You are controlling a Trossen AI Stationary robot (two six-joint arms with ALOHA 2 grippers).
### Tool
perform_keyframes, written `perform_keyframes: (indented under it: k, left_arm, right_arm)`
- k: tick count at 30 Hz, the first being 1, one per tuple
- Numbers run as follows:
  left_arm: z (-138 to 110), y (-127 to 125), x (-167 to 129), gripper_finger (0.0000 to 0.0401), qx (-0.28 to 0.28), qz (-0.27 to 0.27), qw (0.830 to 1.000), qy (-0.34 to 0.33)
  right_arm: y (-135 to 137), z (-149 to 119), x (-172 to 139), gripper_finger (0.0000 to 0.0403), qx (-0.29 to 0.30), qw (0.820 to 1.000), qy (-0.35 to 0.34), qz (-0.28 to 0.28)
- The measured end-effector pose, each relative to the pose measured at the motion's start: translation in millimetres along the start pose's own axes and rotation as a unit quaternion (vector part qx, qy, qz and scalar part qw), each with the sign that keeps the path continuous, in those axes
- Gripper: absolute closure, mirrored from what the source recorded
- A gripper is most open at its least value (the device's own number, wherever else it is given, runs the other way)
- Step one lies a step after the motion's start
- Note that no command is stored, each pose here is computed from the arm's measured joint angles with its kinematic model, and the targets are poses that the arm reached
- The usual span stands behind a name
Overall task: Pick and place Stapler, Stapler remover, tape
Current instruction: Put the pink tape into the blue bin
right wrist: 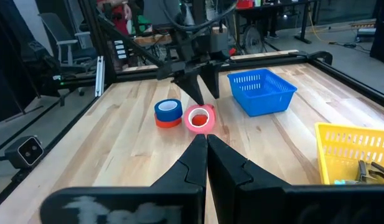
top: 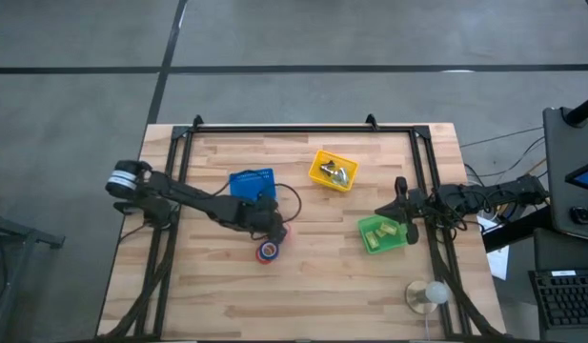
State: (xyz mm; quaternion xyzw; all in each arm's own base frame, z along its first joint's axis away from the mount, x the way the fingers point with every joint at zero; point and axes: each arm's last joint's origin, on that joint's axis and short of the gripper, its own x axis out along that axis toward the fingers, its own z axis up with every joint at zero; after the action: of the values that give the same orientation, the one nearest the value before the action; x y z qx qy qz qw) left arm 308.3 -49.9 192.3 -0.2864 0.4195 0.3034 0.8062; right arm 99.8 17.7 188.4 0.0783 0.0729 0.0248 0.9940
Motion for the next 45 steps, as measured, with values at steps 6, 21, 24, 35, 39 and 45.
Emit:
perform_keyframes:
  k: [6, 21, 24, 35, 39, 45]
  left_arm:
    - [6, -26, 9, 0.0152, 0.061, 0.003, 0.998, 0.000]
    - [5, -34, 22, 0.0192, 0.117, 0.123, 0.984, 0.060]
    - [5, -34, 21, 0.0227, 0.116, 0.122, 0.984, 0.060]
    - [6, -34, 20, 0.0364, 0.123, 0.121, 0.983, 0.063]
    - [7, -35, 19, 0.0359, 0.123, 0.118, 0.984, 0.061]
    - [19, -37, 1, 0.0342, 0.122, 0.127, 0.984, 0.016]
  right_arm:
    - [0, -1, 0, 0.0394, 0.000, 1.000, 0.001, 0.000]
    - [-1, -6, 2, 0.0394, 0.012, 1.000, 0.009, -0.002]
    - [-1, -6, 2, 0.0394, 0.012, 1.000, 0.008, -0.002]
    - [-1, -6, 2, 0.0394, 0.012, 1.000, 0.008, -0.002]
    - [-1, -6, 2, 0.0394, 0.012, 1.000, 0.008, -0.002]
    - [-1, -6, 2, 0.0394, 0.012, 1.000, 0.009, -0.002]
